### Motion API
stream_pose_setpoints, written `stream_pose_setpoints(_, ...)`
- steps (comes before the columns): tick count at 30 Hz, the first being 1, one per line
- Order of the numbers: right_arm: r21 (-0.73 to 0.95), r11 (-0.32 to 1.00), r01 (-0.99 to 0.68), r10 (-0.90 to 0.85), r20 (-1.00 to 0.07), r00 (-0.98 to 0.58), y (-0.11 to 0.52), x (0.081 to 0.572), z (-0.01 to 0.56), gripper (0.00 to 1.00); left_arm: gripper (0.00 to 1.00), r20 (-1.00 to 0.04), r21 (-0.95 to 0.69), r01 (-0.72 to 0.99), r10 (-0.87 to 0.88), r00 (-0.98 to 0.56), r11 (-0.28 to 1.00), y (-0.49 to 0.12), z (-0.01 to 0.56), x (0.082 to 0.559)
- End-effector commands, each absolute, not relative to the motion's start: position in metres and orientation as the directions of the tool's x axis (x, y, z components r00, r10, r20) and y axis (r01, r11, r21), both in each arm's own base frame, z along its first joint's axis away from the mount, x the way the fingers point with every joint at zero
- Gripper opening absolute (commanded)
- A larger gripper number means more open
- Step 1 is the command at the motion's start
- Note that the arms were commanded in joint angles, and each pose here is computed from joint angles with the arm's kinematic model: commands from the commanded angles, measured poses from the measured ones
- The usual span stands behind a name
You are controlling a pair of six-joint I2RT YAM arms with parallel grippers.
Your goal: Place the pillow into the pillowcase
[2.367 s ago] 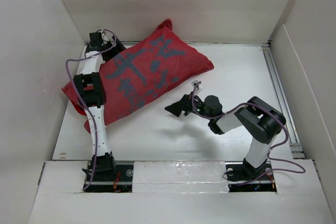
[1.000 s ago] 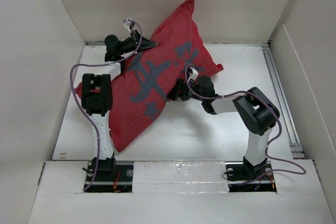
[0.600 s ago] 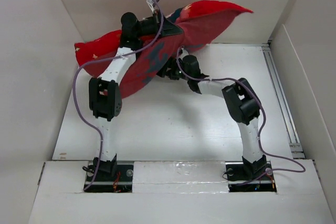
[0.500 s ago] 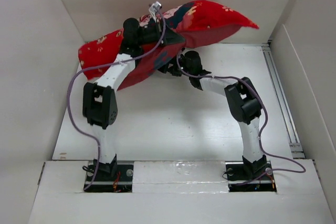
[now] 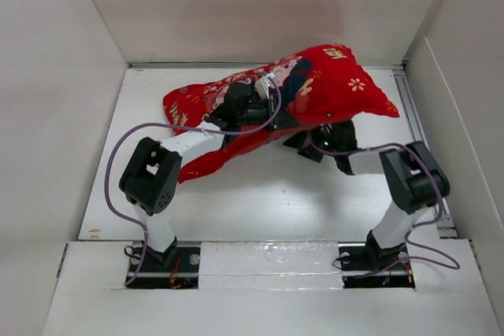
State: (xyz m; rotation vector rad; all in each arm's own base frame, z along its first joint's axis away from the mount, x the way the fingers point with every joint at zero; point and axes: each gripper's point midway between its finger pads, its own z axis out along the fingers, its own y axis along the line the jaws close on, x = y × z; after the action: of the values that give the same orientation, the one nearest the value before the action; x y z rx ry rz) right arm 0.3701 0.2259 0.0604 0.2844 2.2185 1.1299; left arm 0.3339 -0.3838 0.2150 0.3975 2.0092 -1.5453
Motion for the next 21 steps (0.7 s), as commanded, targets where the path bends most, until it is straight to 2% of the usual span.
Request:
stream_pose_setpoints(1, 0.820, 0.564, -0.095, 0.573, -0.472, -0.670, 0.178, 0.364, 0.092, 1.00, 0.00, -0.549, -0.799, 0.488, -0.096, -0.830, 0.352, -0.388, 0.182, 0.340)
stream_pose_setpoints(2, 0.826, 0.545, -0.145, 0.600, -0.505, -0.620, 0.168, 0.360, 0.123, 1.00, 0.00, -0.545, -0.795, 0.483, -0.083, -0.834, 0.367, -0.393, 0.172, 0.340)
stream_pose_setpoints(4, 0.826, 0.558, -0.081, 0.662, -0.502, -0.557, 0.128, 0.353, 0.133, 1.00, 0.00, -0.534, -0.782, 0.451, -0.089, -0.841, 0.430, -0.395, 0.157, 0.347)
stream_pose_setpoints(5, 0.806, 0.580, -0.120, 0.679, -0.560, -0.475, 0.112, 0.345, 0.167, 1.00, 0.00, -0.539, -0.777, 0.447, -0.101, -0.836, 0.444, -0.395, 0.156, 0.352)
stream_pose_setpoints(6, 0.779, 0.626, -0.026, 0.672, -0.557, -0.487, 0.098, 0.332, 0.157, 1.00, 0.00, -0.536, -0.774, 0.437, -0.108, -0.837, 0.458, -0.395, 0.150, 0.355)
stream_pose_setpoints(7, 0.747, 0.663, 0.038, 0.696, -0.598, -0.397, 0.076, 0.333, 0.169, 1.00, 0.00, -0.523, -0.773, 0.418, -0.107, -0.846, 0.477, -0.393, 0.138, 0.356)
stream_pose_setpoints(9, 0.710, 0.703, -0.035, 0.683, -0.689, -0.241, 0.059, 0.319, 0.236, 1.00, 0.00, -0.508, -0.777, 0.402, -0.105, -0.855, 0.485, -0.396, 0.129, 0.353)
stream_pose_setpoints(13, 0.644, 0.763, -0.054, 0.633, -0.762, -0.136, 0.041, 0.296, 0.306, 1.00, 0.01, -0.483, -0.765, 0.389, -0.057, -0.874, 0.514, -0.405, 0.115, 0.330)
stream_pose_setpoints(14, 0.631, 0.774, -0.039, 0.622, -0.771, -0.140, 0.039, 0.293, 0.312, 1.00, 0.09, -0.511, -0.740, 0.416, -0.039, -0.859, 0.528, -0.408, 0.121, 0.326)
stream_pose_setpoints(15, 0.613, 0.784, -0.095, 0.604, -0.790, -0.110, 0.043, 0.289, 0.338, 1.00, 0.31, -0.531, -0.721, 0.431, -0.032, -0.847, 0.543, -0.412, 0.130, 0.322)
stream_pose_setpoints(16, 0.595, 0.796, -0.108, 0.583, -0.803, -0.126, 0.045, 0.293, 0.339, 1.00, 0.42, -0.563, -0.703, 0.471, -0.012, -0.826, 0.533, -0.421, 0.152, 0.301)
stream_pose_setpoints(17, 0.586, 0.800, -0.129, 0.571, -0.809, -0.139, 0.048, 0.298, 0.341, 1.00, 0.56, -0.581, -0.650, 0.449, -0.021, -0.813, 0.612, -0.417, 0.155, 0.298)
stream_pose_setpoints(18, 0.576, 0.799, -0.174, 0.550, -0.816, -0.177, 0.057, 0.302, 0.344, 1.00, 0.69, -0.622, -0.619, 0.470, -0.028, -0.782, 0.629, -0.422, 0.176, 0.294)
stream_pose_setpoints(19, 0.582, 0.796, -0.170, 0.533, -0.805, -0.261, 0.065, 0.318, 0.324, 1.00, 0.99, -0.644, -0.596, 0.490, -0.015, -0.765, 0.636, -0.431, 0.190, 0.275)
stream_pose_setpoints(21, 0.572, 0.796, -0.198, 0.494, -0.803, -0.334, 0.077, 0.331, 0.307, 1.00, 1.00, -0.682, -0.559, 0.465, -0.061, -0.729, 0.687, -0.416, 0.225, 0.278)
